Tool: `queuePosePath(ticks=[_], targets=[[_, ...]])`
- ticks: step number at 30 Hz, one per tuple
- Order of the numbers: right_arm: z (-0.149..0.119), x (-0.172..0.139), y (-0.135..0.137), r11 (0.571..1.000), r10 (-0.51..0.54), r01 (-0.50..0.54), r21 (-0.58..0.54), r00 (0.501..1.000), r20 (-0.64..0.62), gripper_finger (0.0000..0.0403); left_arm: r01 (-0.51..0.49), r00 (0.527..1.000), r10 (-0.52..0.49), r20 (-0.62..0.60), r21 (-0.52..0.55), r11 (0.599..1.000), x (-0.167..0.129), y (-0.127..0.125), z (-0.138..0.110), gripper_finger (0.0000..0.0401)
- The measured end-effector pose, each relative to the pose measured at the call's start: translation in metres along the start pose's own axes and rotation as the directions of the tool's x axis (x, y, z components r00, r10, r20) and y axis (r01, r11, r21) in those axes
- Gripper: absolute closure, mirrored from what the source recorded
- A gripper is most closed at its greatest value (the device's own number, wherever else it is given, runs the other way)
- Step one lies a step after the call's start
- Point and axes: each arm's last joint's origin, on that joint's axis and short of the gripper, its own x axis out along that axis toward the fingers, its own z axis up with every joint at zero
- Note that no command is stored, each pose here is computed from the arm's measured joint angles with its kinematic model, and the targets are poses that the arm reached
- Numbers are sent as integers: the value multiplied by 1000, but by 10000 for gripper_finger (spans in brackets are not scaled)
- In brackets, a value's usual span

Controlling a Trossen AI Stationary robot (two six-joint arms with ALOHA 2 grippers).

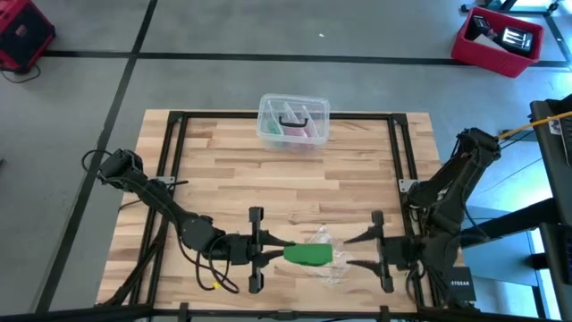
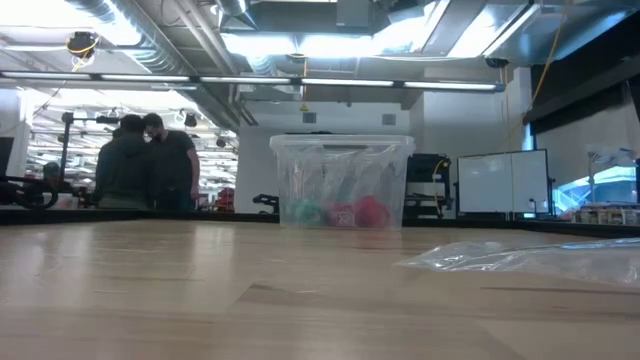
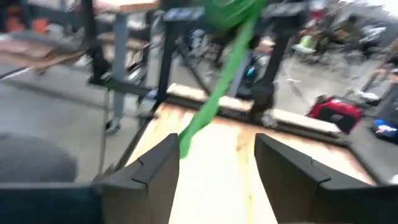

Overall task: Roll bandage
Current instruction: Roll the green bandage

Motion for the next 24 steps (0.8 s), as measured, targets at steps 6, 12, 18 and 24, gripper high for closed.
queuePosePath(ticks=[6, 12, 18, 24], targets=[[-22, 15, 21, 996, 26, -34, -83, 996, -89, 210, 4, 1000, -4, -10, -1, 1000, 0, -1, -1, 380], [-5, 16, 23, 992, -29, 26, -121, 999, -28, 224, 58, 994, -55, -89, 30, 998, -3, -8, -9, 380], [27, 16, 21, 995, -60, 62, -84, 998, 27, 226, 146, 980, -146, -132, -12, 989, -5, -13, -16, 380], [28, 27, 26, 981, -87, 93, -170, 995, 43, 227, 144, 982, -146, -118, -27, 989, -5, -13, -15, 380]])
